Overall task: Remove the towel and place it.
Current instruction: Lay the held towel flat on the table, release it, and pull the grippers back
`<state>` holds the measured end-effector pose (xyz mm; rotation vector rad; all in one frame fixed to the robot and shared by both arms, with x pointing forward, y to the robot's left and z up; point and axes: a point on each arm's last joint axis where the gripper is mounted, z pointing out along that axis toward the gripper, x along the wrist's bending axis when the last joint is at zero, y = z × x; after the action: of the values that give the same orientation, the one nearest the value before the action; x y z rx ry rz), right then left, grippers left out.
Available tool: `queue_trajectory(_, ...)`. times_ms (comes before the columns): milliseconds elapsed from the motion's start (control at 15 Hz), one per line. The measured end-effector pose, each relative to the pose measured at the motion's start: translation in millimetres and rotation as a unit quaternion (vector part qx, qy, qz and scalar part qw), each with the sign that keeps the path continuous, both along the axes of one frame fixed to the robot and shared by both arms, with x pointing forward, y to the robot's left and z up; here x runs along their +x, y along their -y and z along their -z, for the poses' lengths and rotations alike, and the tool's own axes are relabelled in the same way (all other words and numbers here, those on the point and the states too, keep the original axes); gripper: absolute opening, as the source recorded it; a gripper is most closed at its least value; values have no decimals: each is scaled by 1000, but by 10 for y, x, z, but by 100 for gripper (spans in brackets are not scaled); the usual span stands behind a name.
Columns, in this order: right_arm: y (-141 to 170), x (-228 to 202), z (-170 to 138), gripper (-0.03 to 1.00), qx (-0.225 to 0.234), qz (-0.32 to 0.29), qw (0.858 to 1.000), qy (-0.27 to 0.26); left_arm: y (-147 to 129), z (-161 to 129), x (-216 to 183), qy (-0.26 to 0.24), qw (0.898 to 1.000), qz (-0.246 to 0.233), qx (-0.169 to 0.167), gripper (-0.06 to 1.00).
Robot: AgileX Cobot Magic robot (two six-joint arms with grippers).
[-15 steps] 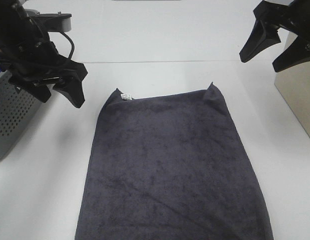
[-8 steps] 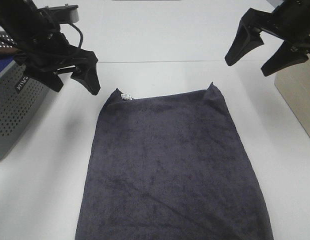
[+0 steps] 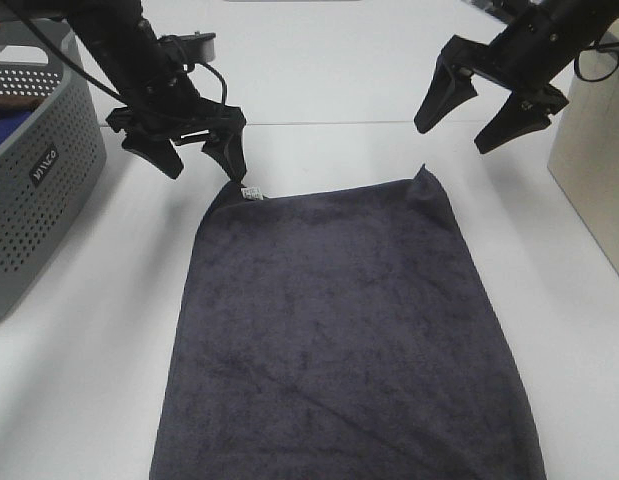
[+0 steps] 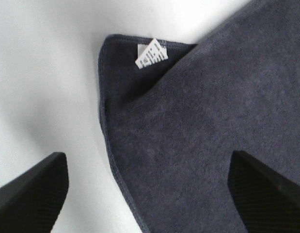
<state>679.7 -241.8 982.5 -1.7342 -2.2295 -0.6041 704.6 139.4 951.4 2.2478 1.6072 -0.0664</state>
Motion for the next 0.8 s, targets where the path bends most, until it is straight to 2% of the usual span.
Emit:
queue_trajectory(200, 7, 185, 292, 90, -8, 0, 1000, -9, -65, 193, 265, -9, 999, -19, -31, 84)
queue_trajectory(400, 6, 359, 406, 89, -11, 2, 1000, 7, -205, 390, 424, -24, 997, -34, -70, 84)
queue_trajectory(800, 3, 588, 690, 87, -13, 4, 1000, 18, -291, 701, 474, -46, 993, -34, -102, 84)
